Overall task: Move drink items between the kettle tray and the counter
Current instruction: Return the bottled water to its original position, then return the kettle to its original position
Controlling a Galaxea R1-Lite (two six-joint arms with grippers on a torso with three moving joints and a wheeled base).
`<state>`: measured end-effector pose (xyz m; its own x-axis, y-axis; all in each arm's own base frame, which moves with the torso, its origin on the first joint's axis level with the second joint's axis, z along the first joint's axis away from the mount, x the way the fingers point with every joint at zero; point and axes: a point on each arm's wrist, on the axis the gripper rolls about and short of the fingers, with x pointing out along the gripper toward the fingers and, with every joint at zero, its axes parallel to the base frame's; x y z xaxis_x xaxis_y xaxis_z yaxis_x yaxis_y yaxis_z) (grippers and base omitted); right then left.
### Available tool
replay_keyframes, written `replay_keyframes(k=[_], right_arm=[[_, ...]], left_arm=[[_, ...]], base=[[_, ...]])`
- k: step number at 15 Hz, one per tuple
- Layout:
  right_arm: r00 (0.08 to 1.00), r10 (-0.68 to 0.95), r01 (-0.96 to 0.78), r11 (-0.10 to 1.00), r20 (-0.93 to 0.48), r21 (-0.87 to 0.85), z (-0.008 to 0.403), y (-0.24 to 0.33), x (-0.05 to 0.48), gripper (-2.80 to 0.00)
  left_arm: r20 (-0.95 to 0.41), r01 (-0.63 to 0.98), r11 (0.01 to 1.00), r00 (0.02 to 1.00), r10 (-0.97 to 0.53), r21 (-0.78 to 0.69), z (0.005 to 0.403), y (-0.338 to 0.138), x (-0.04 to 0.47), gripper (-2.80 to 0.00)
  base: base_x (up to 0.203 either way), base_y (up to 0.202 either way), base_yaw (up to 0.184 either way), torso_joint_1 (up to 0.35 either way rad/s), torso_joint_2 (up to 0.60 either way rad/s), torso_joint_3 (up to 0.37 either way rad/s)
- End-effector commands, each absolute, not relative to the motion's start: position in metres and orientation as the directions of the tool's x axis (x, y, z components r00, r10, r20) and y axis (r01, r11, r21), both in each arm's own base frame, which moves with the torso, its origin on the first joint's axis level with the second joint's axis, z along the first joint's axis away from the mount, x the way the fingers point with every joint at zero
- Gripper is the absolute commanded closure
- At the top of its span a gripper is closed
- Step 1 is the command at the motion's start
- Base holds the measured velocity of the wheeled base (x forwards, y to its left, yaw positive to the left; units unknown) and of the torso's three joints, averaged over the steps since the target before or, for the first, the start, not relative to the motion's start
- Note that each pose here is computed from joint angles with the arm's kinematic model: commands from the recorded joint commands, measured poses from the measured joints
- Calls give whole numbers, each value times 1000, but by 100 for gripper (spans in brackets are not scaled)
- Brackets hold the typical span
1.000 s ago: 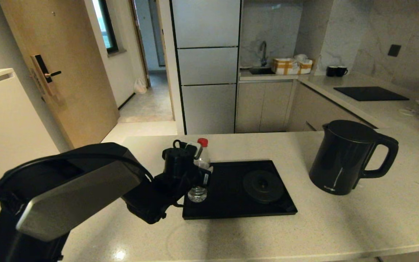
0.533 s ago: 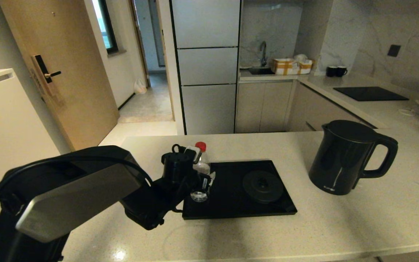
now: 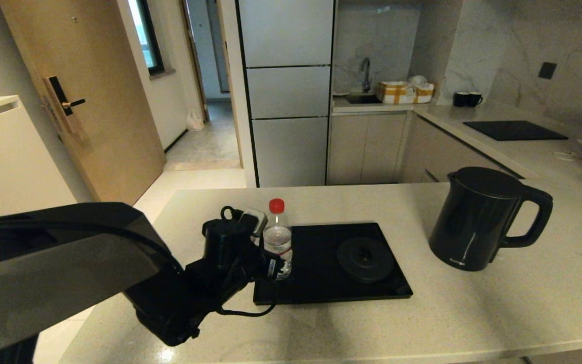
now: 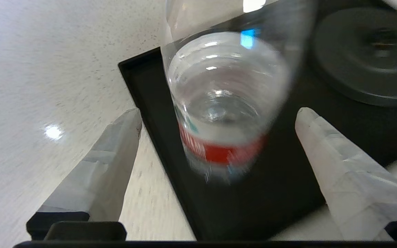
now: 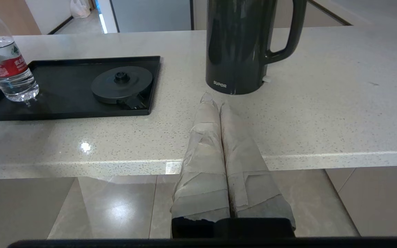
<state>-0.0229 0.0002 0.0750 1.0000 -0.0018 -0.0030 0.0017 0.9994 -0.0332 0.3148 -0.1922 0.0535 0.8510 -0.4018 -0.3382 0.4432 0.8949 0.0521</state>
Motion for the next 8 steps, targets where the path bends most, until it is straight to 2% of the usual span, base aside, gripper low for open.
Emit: replay_keyframes(k=[1, 4, 5, 8], right_arm=[[1000, -2, 1, 999, -6, -34, 75, 0, -23, 0], [1000, -2, 1, 999, -6, -34, 75, 0, -23, 0], [1000, -2, 1, 999, -6, -34, 75, 0, -23, 0], [1000, -2, 1, 999, -6, -34, 75, 0, -23, 0]], left_arm=[[-285, 445, 894, 864, -415, 47, 85, -180, 290, -280], [-245, 429, 902, 881, -405, 50, 114, -160, 258, -280], [-229, 407, 912, 894, -386, 55, 124, -149, 241, 0], [-170, 296, 953, 945, -281, 69, 156, -116, 199, 0]], base=[[0, 0, 0, 0, 0, 0], [0, 0, 0, 0, 0, 0], [0, 0, 0, 0, 0, 0], [0, 0, 0, 0, 0, 0]])
